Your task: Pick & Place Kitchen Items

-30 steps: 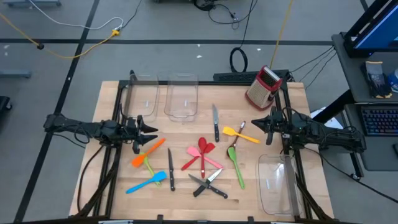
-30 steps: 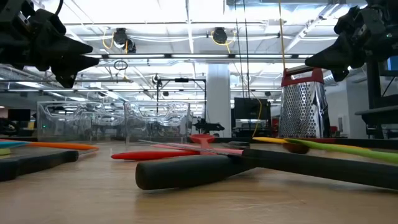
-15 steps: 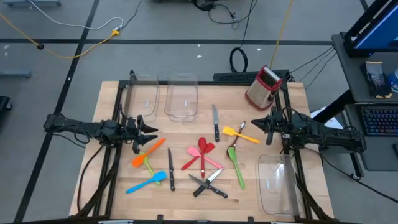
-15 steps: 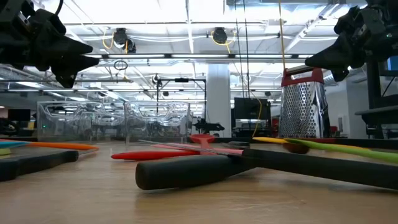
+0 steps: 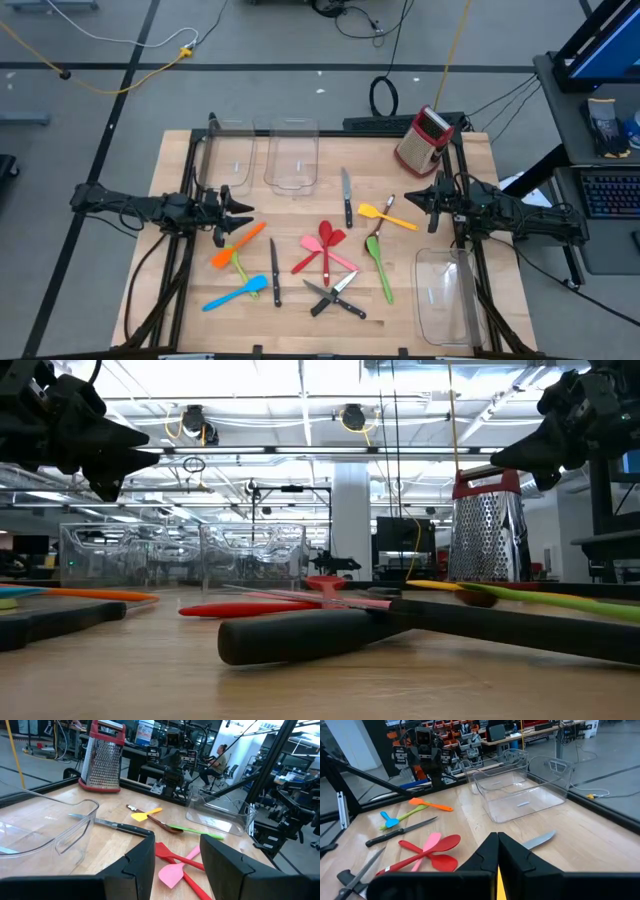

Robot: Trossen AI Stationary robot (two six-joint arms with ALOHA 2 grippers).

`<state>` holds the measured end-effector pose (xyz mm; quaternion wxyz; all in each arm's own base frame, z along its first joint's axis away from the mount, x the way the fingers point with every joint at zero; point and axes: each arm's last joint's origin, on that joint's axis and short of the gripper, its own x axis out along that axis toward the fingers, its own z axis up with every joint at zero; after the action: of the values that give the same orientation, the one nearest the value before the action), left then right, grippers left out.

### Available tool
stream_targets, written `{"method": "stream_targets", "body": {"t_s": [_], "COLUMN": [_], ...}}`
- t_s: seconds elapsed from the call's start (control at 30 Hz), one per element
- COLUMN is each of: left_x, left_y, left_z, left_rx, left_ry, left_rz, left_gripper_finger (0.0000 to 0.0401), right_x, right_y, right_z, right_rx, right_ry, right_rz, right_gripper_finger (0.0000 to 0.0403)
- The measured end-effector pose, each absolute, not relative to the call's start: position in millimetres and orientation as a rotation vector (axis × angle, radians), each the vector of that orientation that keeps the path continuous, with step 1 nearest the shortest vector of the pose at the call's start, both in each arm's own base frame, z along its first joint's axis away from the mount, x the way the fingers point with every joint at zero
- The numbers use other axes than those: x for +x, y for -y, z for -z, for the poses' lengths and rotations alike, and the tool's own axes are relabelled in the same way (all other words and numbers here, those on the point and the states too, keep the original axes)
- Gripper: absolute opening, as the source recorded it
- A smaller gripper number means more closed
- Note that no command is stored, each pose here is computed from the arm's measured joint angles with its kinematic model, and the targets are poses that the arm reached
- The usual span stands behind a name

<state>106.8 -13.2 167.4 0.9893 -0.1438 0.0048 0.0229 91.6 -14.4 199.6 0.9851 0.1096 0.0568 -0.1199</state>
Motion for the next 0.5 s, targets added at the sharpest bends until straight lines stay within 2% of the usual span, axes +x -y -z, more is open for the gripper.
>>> {"method": "stream_targets", "body": {"t_s": [0.5], "left_x": [106.8], "left_y": [12.8], "left_z": [-167.7], "left_rx": [-0.288], "left_ry": [-0.005], "left_rz": [-0.059], "left_gripper_finger": [0.0161], "right_x": [91.7], "right_y": [14.4], "right_z": [-200.4], "right_rx": [0.204], "right_ry": [-0.108], "right_rz": [0.239], "right_gripper_finger": [0.0000]}}
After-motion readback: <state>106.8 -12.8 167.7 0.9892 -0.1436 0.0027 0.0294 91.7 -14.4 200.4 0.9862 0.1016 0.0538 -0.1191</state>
